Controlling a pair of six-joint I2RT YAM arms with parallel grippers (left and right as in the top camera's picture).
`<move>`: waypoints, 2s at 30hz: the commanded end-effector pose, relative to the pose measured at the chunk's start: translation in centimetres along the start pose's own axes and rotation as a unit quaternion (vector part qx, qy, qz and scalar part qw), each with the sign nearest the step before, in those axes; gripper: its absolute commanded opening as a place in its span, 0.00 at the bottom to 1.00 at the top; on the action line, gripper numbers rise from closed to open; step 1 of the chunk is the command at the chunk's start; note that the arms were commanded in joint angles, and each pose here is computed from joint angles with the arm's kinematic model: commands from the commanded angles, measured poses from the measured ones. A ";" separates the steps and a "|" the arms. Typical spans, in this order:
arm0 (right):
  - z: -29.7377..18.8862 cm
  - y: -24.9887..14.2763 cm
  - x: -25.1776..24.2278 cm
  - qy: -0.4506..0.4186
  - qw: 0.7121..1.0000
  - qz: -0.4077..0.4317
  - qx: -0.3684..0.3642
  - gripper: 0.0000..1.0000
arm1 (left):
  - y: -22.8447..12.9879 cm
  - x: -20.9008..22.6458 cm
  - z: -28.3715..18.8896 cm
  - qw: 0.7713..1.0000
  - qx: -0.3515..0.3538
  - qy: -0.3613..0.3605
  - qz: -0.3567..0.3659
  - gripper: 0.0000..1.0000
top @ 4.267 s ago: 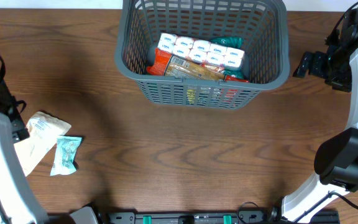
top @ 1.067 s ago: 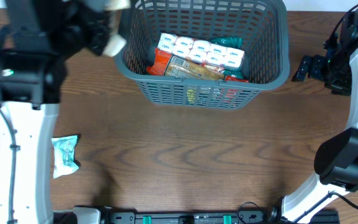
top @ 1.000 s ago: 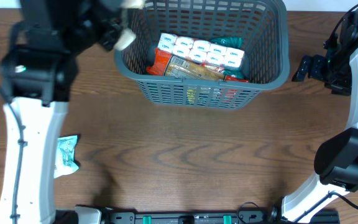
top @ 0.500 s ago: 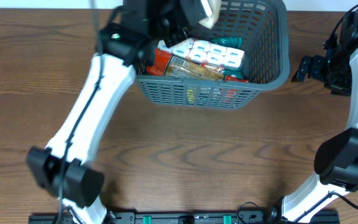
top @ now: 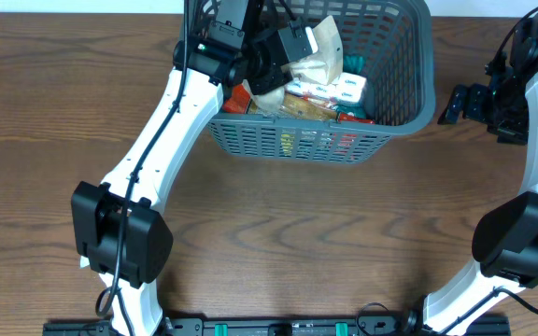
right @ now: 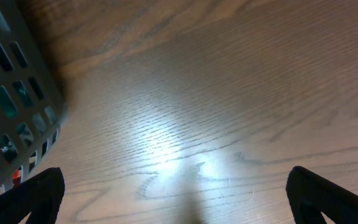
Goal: Pack container
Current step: 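Carry the plastic bag into the basket and release it, then move the left gripper to the small teal packet and grasp it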
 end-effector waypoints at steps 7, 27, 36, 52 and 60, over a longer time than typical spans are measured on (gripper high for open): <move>0.5 -0.1 0.3 0.002 1.000 -0.016 0.014 0.99 | 0.1 0.6 -1.8 0.999 0.022 0.032 -0.003 0.99; 0.5 -0.1 0.3 0.002 1.000 -0.020 0.014 0.99 | -4.1 4.2 -24.3 0.866 0.071 0.383 -0.314 0.99; 0.5 -0.1 0.3 0.002 1.000 -0.020 0.015 0.99 | -12.9 -2.6 -32.4 0.720 0.226 0.365 -0.545 0.99; 0.5 -0.1 0.7 0.003 1.000 -0.024 0.014 0.99 | -14.8 -17.3 -33.0 0.724 0.239 0.318 -0.563 0.98; 0.5 -0.4 2.3 0.008 0.999 -0.046 0.014 0.99 | -18.9 -19.0 -27.5 0.707 0.281 0.243 -0.602 0.99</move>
Point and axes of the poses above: each gripper's point midway between its finger pads, its own z axis out along the fingers, its own x axis along the line the jaws close on, y = z × x, the point moved 10 cm from there along -z, back along the fingers, and after that the axes turned 4 degrees about z, right-handed, at the moved point
